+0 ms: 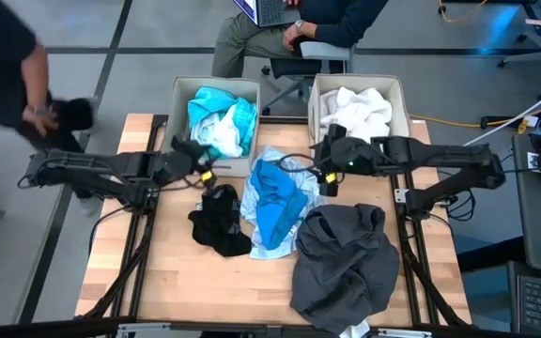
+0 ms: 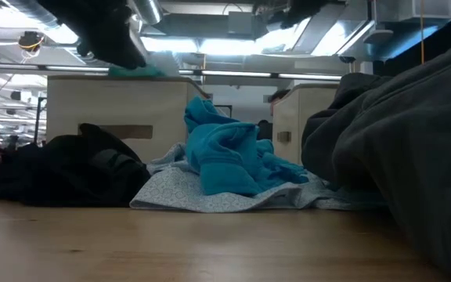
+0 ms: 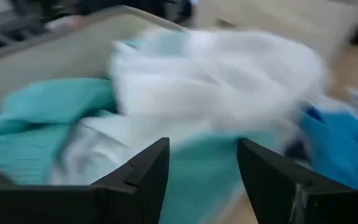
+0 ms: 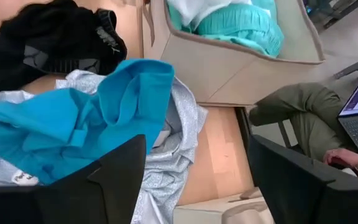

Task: Sort clothes
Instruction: Put the light blue shorts into the left laundry organizer

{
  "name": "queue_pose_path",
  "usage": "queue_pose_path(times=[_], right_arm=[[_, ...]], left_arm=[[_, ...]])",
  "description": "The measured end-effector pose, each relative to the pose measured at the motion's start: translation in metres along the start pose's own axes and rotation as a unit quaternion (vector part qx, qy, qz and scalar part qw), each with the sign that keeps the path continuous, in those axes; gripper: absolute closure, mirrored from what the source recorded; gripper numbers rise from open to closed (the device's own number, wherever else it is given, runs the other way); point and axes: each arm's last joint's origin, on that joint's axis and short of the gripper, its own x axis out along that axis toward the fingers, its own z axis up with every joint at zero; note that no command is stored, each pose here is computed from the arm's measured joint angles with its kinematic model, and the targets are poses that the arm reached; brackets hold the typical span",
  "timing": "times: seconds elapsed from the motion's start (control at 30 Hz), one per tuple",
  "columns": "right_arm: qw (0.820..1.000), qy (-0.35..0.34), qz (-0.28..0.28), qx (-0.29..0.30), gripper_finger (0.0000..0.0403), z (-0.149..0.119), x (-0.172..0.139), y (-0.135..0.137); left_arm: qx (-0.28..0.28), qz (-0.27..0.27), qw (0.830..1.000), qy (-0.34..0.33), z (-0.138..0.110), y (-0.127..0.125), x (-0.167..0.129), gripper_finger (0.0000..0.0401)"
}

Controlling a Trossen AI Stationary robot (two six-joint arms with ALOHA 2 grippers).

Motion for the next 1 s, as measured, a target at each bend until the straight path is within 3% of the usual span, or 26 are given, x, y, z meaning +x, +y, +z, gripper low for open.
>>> queue_pose_path(times=[0.2, 0.4, 0.67, 0.8, 1.0], right_arm=[[1.0, -0.005, 0.002, 0.007, 0.0123, -0.013, 0.007, 0.006], [1.0, -0.001, 0.012, 0.01, 0.0123, -0.018, 0.013, 0.01], [1.0, 0.004, 0.012, 0.016, 0.0123, -0.02, 0.014, 0.011], [1.0, 0.004, 0.012, 0.017, 0.0123, -0.02, 0.014, 0.011], [0.999, 0.006, 0.012, 0.029, 0.0123, -0.02, 0.014, 0.011]], left_arm=[[-0.026, 0.053, 0.998, 0.022, 0.015, 0.033, 0.023, 0.0221], [-0.04, -0.016, 0.997, 0.067, 0.014, 0.053, 0.058, 0.0221], [-0.083, -0.129, 0.987, -0.042, 0.037, 0.061, 0.068, 0.0221], [-0.088, -0.214, 0.972, -0.029, 0.036, 0.055, 0.083, 0.0221], [-0.086, -0.181, 0.978, 0.062, 0.011, 0.059, 0.12, 0.0221]])
